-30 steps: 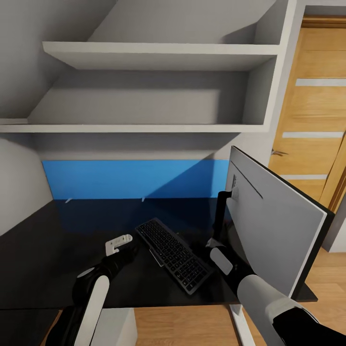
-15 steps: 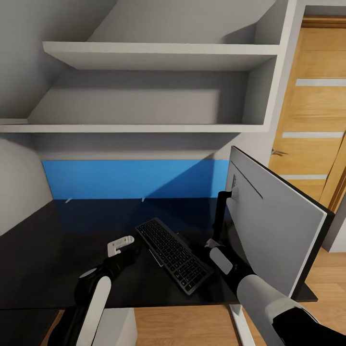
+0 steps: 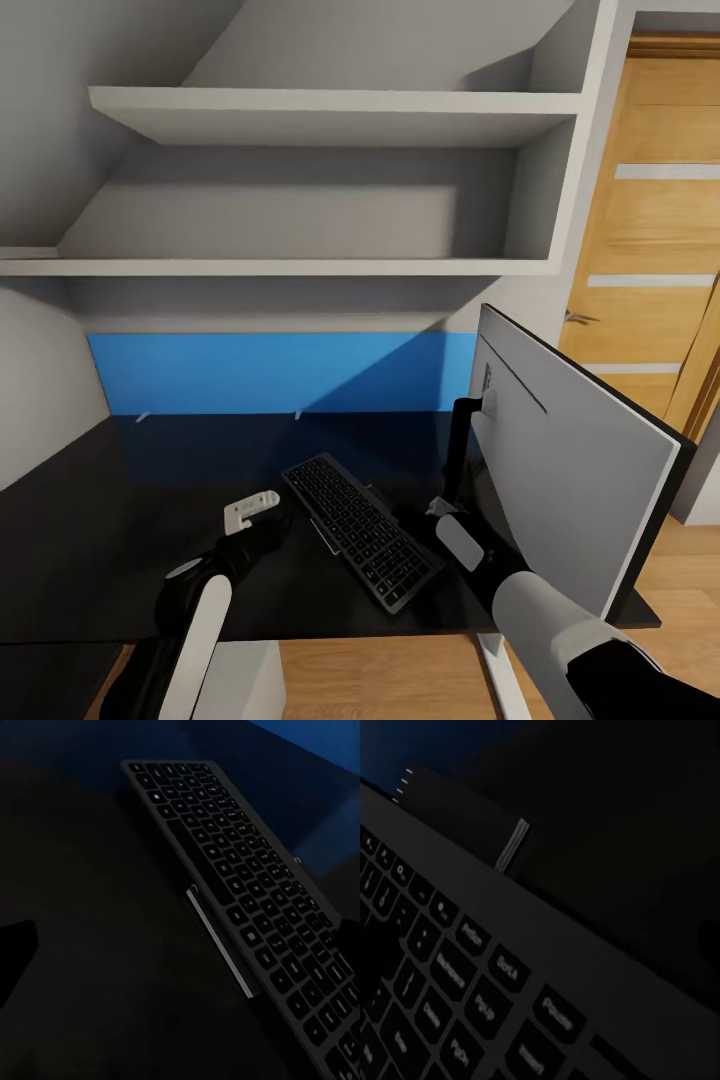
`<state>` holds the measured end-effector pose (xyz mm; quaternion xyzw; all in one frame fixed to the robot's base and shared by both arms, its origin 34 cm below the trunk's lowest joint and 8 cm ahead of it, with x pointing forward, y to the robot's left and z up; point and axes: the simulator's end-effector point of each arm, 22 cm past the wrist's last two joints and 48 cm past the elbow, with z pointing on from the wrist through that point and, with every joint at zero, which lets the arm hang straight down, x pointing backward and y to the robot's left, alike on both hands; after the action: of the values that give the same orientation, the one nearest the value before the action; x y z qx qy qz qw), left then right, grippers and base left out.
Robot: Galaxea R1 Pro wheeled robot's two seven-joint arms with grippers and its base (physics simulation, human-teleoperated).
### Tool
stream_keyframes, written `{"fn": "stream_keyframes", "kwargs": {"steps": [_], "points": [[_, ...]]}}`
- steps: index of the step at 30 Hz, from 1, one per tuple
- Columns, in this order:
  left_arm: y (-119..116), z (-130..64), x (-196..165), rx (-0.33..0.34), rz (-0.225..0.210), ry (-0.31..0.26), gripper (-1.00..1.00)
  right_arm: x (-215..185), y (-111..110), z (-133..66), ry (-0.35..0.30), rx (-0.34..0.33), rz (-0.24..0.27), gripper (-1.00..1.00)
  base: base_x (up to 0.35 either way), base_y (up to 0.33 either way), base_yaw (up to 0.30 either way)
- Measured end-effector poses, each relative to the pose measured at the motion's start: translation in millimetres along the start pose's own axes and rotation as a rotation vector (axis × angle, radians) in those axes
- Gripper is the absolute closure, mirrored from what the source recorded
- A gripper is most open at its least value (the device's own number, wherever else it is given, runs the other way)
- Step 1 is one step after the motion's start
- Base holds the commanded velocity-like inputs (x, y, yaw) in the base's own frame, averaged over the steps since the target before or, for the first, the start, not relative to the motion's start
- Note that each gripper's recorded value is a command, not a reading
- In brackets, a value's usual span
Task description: In the bedroom, organize the workspace by keeping the computer under the desk, ensuring the monitor is on the desk, placing the keyboard on the desk next to the monitor, placing the mouse on the desk next to the keyboard, moving the folder from the swivel chair onto the desk next to the mouse, stacking the notebook on top of the folder with the pen on top of the notebook, and positioning the swivel chair next to the desk.
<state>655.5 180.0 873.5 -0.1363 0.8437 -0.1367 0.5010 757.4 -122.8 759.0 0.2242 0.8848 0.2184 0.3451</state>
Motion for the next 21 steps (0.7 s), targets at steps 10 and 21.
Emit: {"fn": "stream_keyframes", "kwargs": {"steps": [10, 21], "points": [[-0.1, 0.0, -0.4, 0.002, -0.002, -0.001, -1.00, -0.4, -0.8, 0.0, -0.001, 0.001, 0.000, -1.00, 0.000, 0.000, 0.000], [-0.2, 0.2, 0.1, 0.003, -0.001, 0.000, -1.00, 0.0, -0.3, 0.2, -0.001, 0.001, 0.000, -1.00, -0.091, -0.078, 0.000]]}}
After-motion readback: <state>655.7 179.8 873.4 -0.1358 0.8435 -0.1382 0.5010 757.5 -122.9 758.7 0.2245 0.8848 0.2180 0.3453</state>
